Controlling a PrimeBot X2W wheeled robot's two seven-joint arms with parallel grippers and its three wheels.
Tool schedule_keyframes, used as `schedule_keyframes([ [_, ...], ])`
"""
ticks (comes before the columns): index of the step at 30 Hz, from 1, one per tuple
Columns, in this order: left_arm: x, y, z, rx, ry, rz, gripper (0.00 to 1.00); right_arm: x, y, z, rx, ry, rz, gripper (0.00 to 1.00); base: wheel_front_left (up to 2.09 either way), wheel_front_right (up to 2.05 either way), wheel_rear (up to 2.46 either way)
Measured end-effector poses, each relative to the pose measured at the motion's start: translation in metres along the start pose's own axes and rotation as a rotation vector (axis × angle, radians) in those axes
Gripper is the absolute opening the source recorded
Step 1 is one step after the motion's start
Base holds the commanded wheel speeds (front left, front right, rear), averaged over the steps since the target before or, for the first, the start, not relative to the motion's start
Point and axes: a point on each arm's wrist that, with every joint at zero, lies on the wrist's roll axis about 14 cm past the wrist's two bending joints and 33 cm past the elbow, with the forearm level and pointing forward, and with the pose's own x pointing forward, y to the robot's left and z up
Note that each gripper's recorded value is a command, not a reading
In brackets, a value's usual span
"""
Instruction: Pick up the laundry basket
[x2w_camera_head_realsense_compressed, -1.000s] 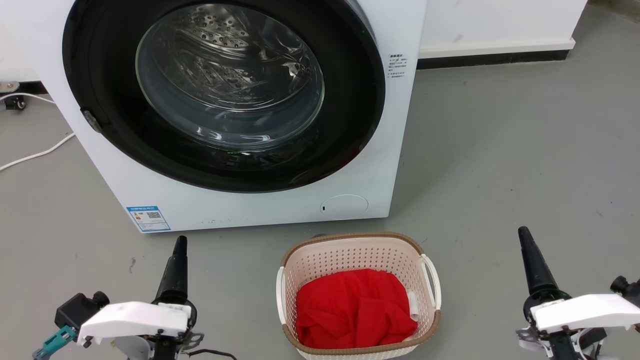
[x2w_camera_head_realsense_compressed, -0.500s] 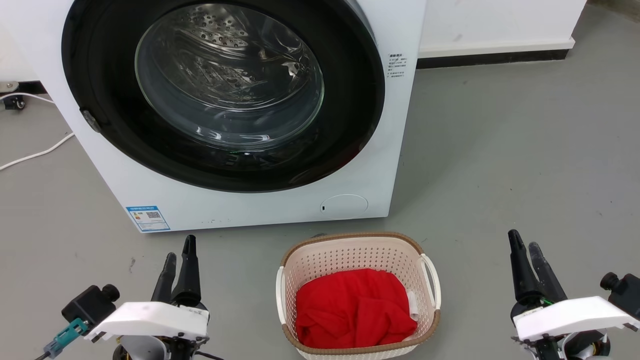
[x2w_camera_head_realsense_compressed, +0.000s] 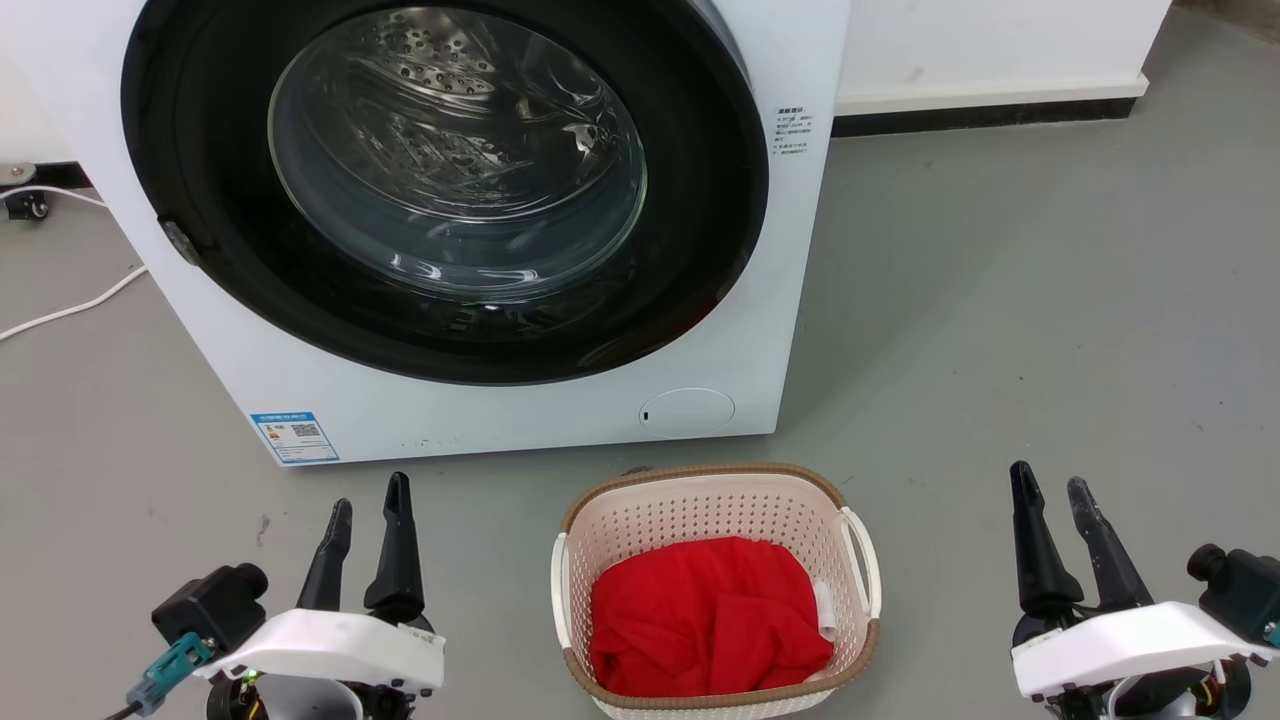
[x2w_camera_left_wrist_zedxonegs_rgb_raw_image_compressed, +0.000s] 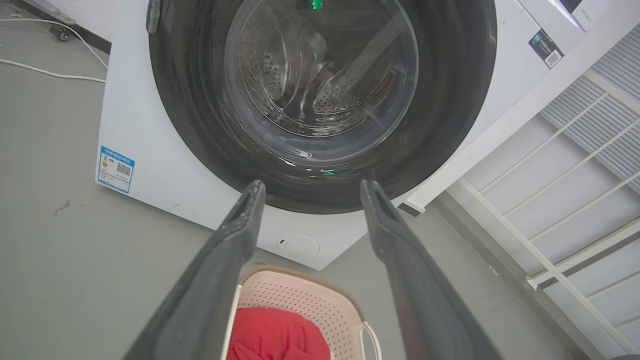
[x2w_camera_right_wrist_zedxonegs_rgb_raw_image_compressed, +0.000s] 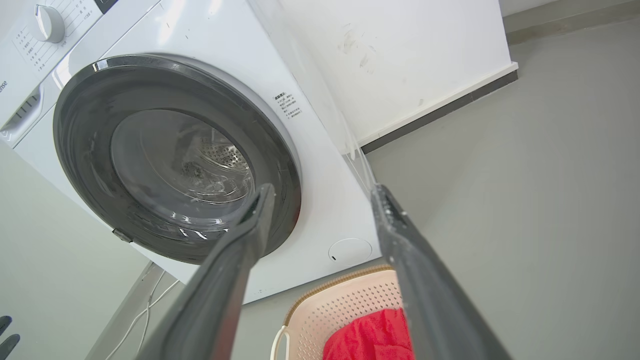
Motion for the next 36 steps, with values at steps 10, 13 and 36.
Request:
schedule_keyframes([
  [10, -0.0028, -0.0015, -0.0017, 0.111, -0.011, -0.008, 1.0, -0.0029, 0.0023, 0.0015, -0.126, -0.011, 0.016, 1.0, 0.0, 0.0, 0.0],
  [13, -0.0038, -0.0014, -0.0021, 0.146, -0.013, -0.008, 1.0, -0.0048, 0.0025, -0.0001, -0.159, -0.009, 0.019, 1.0, 0.0, 0.0, 0.0],
  [36, -0.0089, -0.0104, -0.0002, 0.367, -0.055, -0.044, 1.0, -0.0099, 0.0098, 0.0017, -0.383, -0.032, 0.063, 1.0, 0.0, 0.0, 0.0],
])
